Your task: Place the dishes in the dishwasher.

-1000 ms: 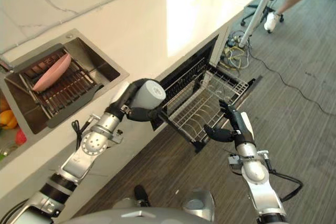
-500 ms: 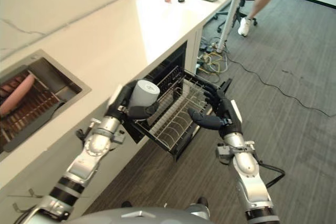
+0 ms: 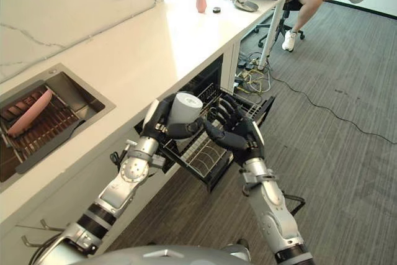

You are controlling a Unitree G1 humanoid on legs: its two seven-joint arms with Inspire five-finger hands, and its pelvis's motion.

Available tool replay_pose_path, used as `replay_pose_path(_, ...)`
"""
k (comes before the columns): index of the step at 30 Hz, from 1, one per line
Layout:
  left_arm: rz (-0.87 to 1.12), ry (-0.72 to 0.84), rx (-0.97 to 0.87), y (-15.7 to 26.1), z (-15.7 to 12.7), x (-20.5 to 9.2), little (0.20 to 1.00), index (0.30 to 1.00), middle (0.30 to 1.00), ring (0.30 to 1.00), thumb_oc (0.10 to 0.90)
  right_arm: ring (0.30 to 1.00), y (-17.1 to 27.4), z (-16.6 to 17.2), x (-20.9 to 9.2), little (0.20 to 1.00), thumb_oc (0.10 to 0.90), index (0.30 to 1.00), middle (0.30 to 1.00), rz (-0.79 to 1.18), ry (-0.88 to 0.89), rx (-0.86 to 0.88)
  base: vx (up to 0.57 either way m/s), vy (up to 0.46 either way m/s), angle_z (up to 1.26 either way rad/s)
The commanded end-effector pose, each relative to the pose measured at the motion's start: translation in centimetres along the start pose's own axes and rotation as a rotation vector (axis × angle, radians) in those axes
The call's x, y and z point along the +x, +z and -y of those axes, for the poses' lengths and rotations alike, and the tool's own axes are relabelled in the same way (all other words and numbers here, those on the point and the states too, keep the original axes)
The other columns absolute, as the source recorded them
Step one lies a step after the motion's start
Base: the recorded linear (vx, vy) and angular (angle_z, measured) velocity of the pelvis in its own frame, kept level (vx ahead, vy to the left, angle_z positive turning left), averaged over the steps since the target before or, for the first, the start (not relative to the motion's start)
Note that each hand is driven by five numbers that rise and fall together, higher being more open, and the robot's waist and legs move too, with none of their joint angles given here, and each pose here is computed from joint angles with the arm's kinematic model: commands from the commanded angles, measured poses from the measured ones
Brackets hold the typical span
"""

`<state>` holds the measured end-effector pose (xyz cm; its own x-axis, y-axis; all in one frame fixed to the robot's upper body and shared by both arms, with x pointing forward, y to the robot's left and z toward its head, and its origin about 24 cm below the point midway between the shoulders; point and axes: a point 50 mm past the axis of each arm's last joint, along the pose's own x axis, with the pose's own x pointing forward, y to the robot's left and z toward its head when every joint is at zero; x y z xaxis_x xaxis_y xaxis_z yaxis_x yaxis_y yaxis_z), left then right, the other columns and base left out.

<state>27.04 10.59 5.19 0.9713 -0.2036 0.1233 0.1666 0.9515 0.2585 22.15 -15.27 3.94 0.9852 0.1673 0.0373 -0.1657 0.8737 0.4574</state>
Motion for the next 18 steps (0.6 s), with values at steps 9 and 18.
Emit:
replay_pose_path(9,0.406,-0.07,0.207,7.1,1.5,4.0,0.3,0.3,0.3,0.3,0.4,0.9,7.3,-5.0,3.0,0.9,0.8,0.9,0.9,0.351,0.222,0.151,0.0,0.0,0.0)
replay_pose_path(18,0.438,-0.1,0.261,7.4,2.2,3.6,0.3,0.3,0.3,0.3,0.4,0.9,7.3,-5.7,3.4,0.9,0.8,0.9,0.9,0.313,0.215,0.148,0.01,0.005,0.02)
